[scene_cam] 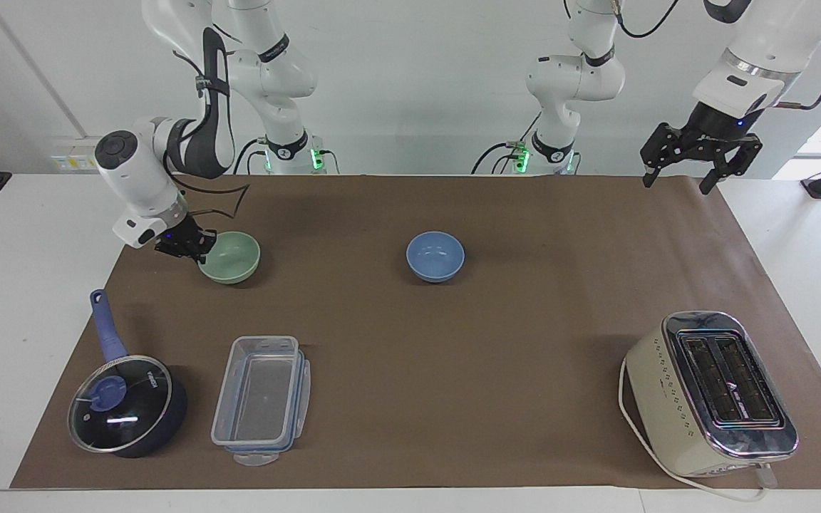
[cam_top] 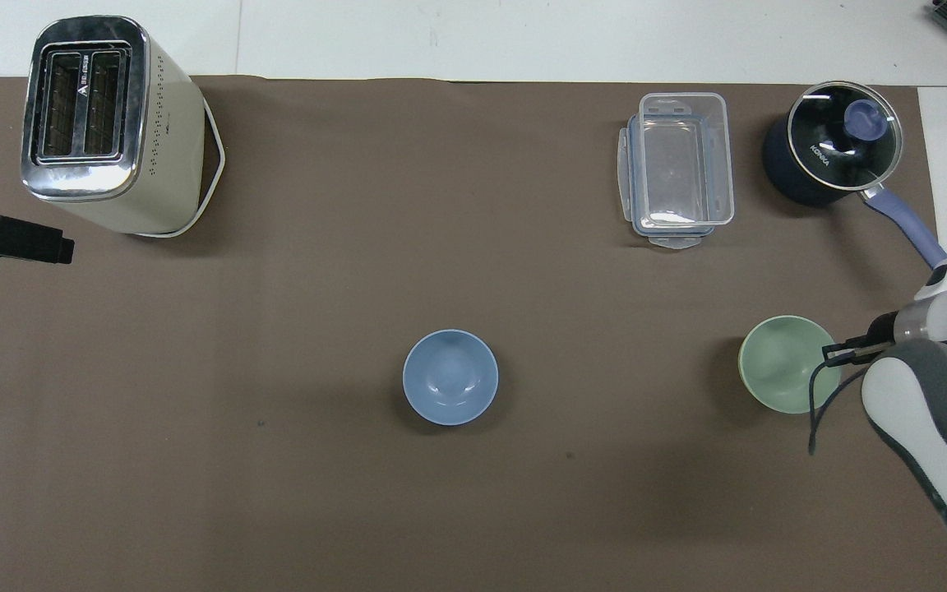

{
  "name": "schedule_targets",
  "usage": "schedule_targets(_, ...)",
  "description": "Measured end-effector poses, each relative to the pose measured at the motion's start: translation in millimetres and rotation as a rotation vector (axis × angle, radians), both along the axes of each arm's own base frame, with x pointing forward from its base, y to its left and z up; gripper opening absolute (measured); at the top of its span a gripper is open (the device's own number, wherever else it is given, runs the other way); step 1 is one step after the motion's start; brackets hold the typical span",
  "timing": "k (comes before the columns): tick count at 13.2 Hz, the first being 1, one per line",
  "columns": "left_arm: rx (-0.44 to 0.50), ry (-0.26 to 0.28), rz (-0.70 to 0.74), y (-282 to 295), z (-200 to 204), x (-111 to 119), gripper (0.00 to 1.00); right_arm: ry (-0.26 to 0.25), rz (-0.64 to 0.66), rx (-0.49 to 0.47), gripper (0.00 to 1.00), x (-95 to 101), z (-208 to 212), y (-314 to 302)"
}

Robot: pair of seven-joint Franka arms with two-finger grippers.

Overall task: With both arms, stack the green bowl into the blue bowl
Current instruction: 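Carry the green bowl with the right gripper over the blue bowl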

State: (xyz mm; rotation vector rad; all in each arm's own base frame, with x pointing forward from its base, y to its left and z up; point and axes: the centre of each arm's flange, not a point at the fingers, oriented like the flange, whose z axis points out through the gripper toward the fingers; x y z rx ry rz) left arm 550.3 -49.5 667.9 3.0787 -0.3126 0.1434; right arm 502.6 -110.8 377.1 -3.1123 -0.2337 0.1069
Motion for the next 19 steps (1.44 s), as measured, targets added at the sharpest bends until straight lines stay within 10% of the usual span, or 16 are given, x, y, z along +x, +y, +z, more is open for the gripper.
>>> schedule_targets(7, 0.004, 0.017, -0.016, 1.1, -1.3, -1.9, 1.0, -0.048, -0.008, 0.037, 0.04, 14.6, 118.7, 130.1)
schedule_targets(19, 0.011, 0.034, -0.046, 15.4, -7.8, 3.6, 1.0, -0.053, -0.194, 0.125, 0.04, -36.5, 60.9, 427.5)
